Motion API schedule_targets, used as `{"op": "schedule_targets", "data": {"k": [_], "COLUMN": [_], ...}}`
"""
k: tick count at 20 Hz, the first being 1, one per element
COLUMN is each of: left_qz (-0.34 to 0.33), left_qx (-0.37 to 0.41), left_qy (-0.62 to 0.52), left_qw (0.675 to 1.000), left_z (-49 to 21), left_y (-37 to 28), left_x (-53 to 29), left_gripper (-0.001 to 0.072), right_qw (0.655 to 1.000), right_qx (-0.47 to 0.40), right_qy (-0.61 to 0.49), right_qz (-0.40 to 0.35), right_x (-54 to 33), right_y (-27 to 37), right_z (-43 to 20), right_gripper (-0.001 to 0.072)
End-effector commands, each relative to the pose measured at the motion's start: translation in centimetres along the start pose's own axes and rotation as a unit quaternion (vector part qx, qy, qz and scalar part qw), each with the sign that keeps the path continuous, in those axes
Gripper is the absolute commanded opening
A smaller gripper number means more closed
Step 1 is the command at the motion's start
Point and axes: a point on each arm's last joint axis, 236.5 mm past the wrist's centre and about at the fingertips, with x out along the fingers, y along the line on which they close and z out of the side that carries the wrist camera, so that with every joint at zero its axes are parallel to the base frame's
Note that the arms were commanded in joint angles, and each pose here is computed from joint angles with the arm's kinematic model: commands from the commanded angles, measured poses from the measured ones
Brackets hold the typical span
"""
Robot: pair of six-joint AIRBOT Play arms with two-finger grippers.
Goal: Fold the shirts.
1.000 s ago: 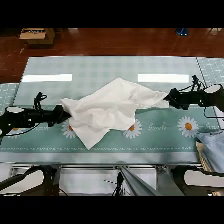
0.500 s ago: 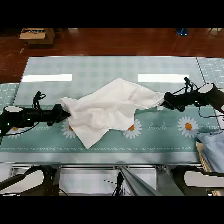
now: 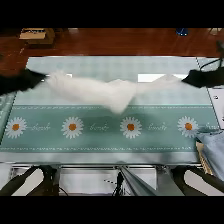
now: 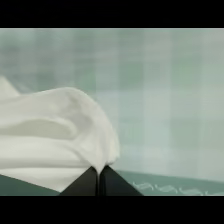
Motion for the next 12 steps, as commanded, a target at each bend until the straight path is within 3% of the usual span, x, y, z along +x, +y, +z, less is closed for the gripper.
{"op": "schedule_targets", "data": {"k": [1, 3, 5, 8, 12], "left_qz": [-0.041, -0.044, -0.029, 0.035, 0.119], "left_qx": [0.128, 0.167, 0.17, 0.133, 0.1], "left_qy": [-0.195, -0.236, -0.211, -0.073, 0.101], "left_qw": [0.972, 0.956, 0.962, 0.988, 0.983], "left_z": [10.6, 11.7, 10.2, 4.5, -3.6], "left_y": [-12.2, -16.1, -16.3, -12.2, -7.9], "left_x": [-9.1, -11.9, -12.0, -10.2, -10.2], "left_gripper": [0.0019, 0.0019, 0.0019, 0.0019, 0.0019], "right_qw": [0.985, 0.976, 0.974, 0.986, 0.997], "right_qx": [-0.073, -0.081, -0.093, -0.075, -0.062], "right_qy": [-0.156, -0.201, -0.208, -0.139, -0.02], "right_qz": [0.015, 0.017, -0.009, -0.055, -0.036], "right_x": [-12.2, -16.5, -18.4, -17.9, -16.9], "right_y": [7.2, 9.7, 9.8, 7.6, 8.0], "right_z": [5.7, 6.1, 5.4, 2.0, -3.6], "right_gripper": [0.0017, 0.0017, 0.0017, 0.0017, 0.0017]}}
